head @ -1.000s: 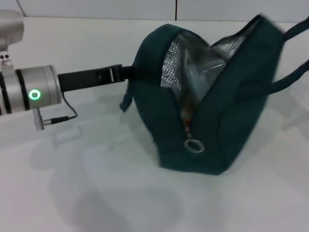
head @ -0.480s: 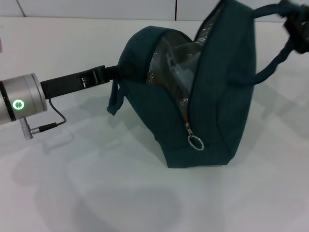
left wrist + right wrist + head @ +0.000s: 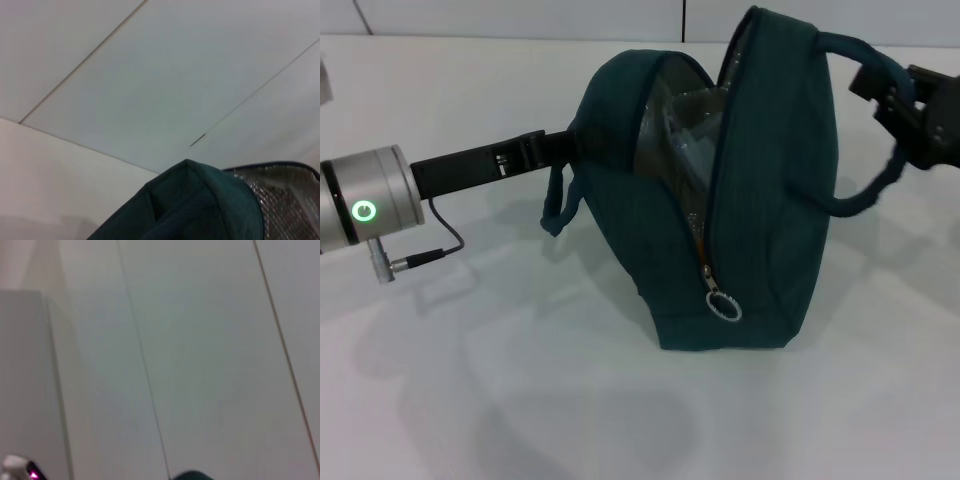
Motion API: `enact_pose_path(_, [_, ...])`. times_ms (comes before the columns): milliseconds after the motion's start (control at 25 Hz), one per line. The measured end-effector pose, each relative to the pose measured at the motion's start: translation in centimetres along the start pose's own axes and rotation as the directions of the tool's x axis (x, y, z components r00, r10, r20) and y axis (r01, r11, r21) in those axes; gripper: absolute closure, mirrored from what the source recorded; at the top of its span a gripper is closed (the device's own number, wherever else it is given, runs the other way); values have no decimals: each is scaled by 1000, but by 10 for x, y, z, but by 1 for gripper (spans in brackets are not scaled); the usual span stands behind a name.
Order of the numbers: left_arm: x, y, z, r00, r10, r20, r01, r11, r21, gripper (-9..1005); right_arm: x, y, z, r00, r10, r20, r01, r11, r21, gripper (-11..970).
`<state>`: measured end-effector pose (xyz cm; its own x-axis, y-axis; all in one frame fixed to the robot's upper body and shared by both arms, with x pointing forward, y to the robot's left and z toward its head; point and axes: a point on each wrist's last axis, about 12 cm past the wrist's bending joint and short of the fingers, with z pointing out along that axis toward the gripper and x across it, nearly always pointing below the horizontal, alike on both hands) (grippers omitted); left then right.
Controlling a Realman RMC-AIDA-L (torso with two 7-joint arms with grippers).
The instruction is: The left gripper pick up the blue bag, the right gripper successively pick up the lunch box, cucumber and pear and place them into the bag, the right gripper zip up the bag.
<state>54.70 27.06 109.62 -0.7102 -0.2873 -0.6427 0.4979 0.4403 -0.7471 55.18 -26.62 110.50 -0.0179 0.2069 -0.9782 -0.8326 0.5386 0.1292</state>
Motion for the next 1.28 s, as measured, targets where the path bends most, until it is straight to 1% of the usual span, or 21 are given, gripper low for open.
enact_pose_path(120, [-1, -2, 1, 1000, 4, 8, -4, 1000, 15, 935, -3, 4, -15, 999, -6, 53, 6, 1000, 3, 811])
enact_pose_path(200, [-2, -4, 2, 1000, 9, 11, -9, 1000, 28, 936, -5, 6, -32, 995, -19, 99, 16, 999, 33, 753])
enact_pose_path(320, [-1, -5, 7, 1000, 7, 11, -7, 999, 50, 936, -8, 16, -50, 985, -52, 167, 50, 999, 17, 639])
enact_pose_path(400, [0, -4, 10, 1000, -5, 11, 5, 998, 60, 936, -11, 24, -57, 975, -68, 210, 74, 997, -25, 563])
enact_pose_path(440, [1, -3, 11, 1000, -9, 12, 8, 998, 63, 936, -13, 29, -59, 971, -65, 230, 81, 995, -63, 541])
enact_pose_path(520, [2, -3, 13, 1000, -12, 14, 11, 998, 67, 936, -15, 39, -60, 968, -45, 249, 83, 986, -146, 498])
enact_pose_path(600, [2, -3, 14, 1000, -10, 17, 8, 998, 70, 936, -13, 47, -58, 973, -2, 231, 58, 971, -234, 455])
enact_pose_path(680, [1, -3, 14, 1000, -7, 22, 5, 997, 71, 936, -6, 54, -52, 988, 53, 148, -3, 947, -320, 412])
enact_pose_path(720, [1, -3, 14, 1000, -8, 26, 6, 998, 69, 936, -4, 55, -49, 991, 66, 118, -22, 939, -343, 390])
enact_pose_path(800, [0, -2, 14, 999, -9, 30, 7, 998, 67, 936, 7, 58, -44, 996, 87, -3, -82, 921, -381, 347])
enact_pose_path(920, [0, -1, 12, 999, -12, 39, 10, 998, 63, 936, 23, 59, -42, 984, 96, -150, -146, 917, -372, 269])
enact_pose_path(1040, [0, -1, 11, 999, -17, 44, 14, 998, 60, 937, 39, 59, -40, 953, 127, -276, -221, 912, -346, 184])
enact_pose_path(1160, [1, 0, 10, 999, -18, 45, 15, 998, 58, 937, 53, 60, -31, 924, 145, -354, -267, 907, -326, 190])
enact_pose_path(1280, [2, 0, 10, 999, -17, 45, 15, 998, 57, 937, 57, 61, -24, 916, 138, -377, -271, 905, -329, 191])
